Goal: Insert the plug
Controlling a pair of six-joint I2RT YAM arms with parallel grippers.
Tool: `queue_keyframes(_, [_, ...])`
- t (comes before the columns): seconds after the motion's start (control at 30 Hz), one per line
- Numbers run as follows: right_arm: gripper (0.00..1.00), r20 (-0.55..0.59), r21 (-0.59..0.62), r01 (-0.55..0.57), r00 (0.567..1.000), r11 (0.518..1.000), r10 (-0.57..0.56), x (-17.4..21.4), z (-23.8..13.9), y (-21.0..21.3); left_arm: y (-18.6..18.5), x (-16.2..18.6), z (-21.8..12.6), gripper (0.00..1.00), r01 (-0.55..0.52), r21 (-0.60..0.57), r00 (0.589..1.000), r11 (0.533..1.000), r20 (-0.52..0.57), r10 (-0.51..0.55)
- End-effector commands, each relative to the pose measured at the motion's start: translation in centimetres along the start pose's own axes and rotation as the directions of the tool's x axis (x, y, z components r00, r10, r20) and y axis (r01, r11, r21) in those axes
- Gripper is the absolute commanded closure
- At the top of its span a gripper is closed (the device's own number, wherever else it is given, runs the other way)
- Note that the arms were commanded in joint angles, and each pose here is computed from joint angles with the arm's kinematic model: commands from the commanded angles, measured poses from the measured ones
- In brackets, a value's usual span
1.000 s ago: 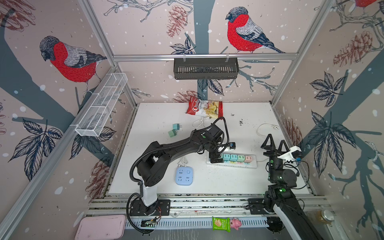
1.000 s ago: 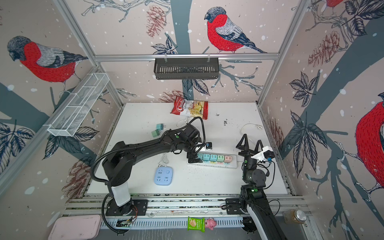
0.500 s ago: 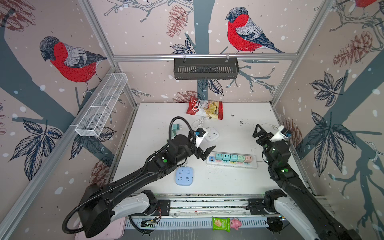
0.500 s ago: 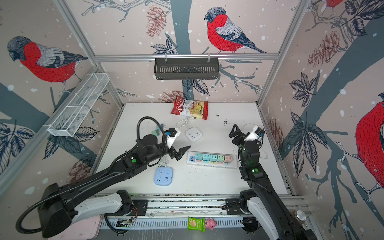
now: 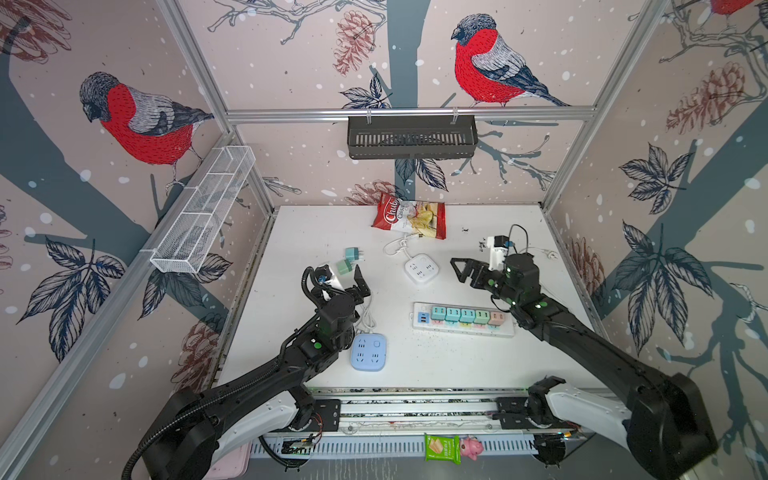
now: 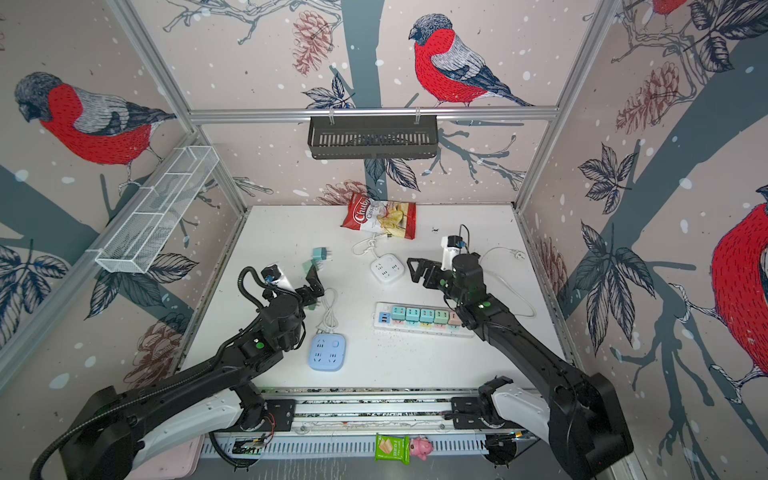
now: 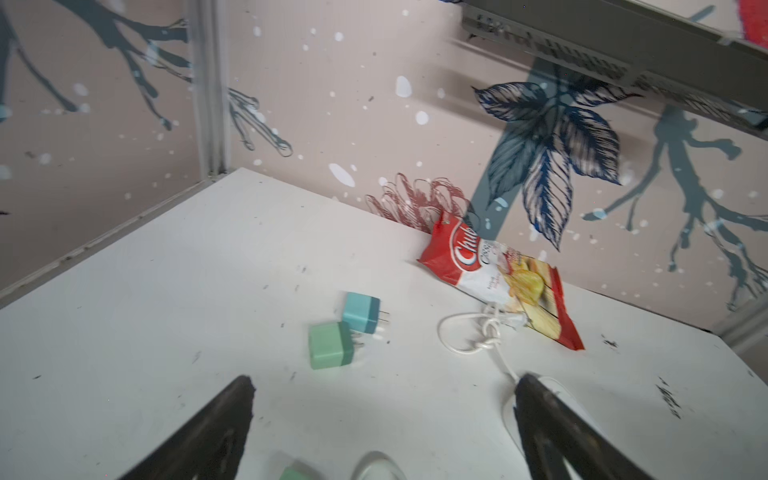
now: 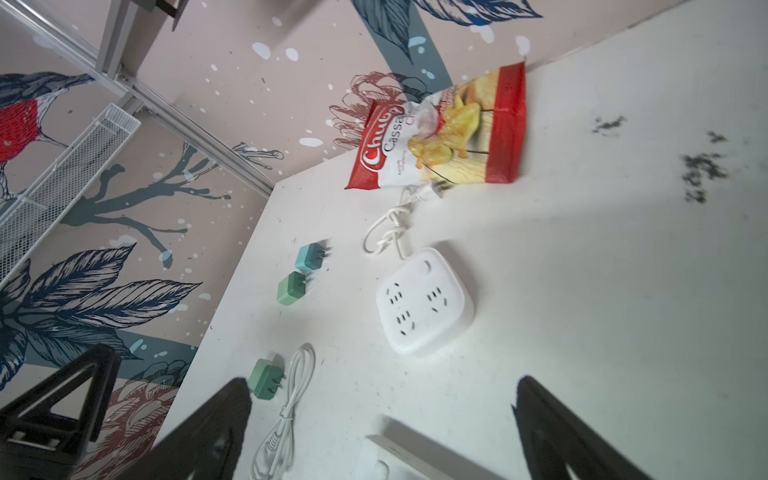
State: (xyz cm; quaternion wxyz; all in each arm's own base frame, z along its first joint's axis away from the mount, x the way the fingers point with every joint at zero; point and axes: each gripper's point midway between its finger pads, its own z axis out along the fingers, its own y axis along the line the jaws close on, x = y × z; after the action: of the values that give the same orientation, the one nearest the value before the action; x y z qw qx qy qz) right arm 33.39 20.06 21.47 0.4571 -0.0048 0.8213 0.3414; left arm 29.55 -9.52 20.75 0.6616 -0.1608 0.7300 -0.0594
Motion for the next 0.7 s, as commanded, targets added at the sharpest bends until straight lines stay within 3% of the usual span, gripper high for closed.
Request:
queue_keyframes(0.0, [0.04,-0.075,0.165,0.074,0.995,0.983,-0.063,1.3,1.8,-1.8,1.0,-1.8,-0.7,0.02,0.079,0.013,0.989,0.997,0.125,-0.08])
queue_keyframes(0.13, [0.04,-0.15,0.275,0.114,0.986,0.955,-0.074,2.5,4.8,-3.6,2.5,-1.9,-0.7,0.02,0.101,-0.05,0.986,0.994,0.135,-0.093])
queue_keyframes(0.27, [0.04,-0.259,0.309,0.156,0.963,0.938,-0.075,4.0,8.0,-4.6,1.8,-1.3,-0.4,0.02,0.104,-0.012,0.988,0.995,0.116,-0.102])
queue_keyframes(0.67, [0.0,-0.388,0.276,0.177,0.92,0.945,-0.059,7.6,15.7,-5.9,0.3,-0.1,0.5,0.03,0.08,0.023,0.994,0.997,0.068,-0.081])
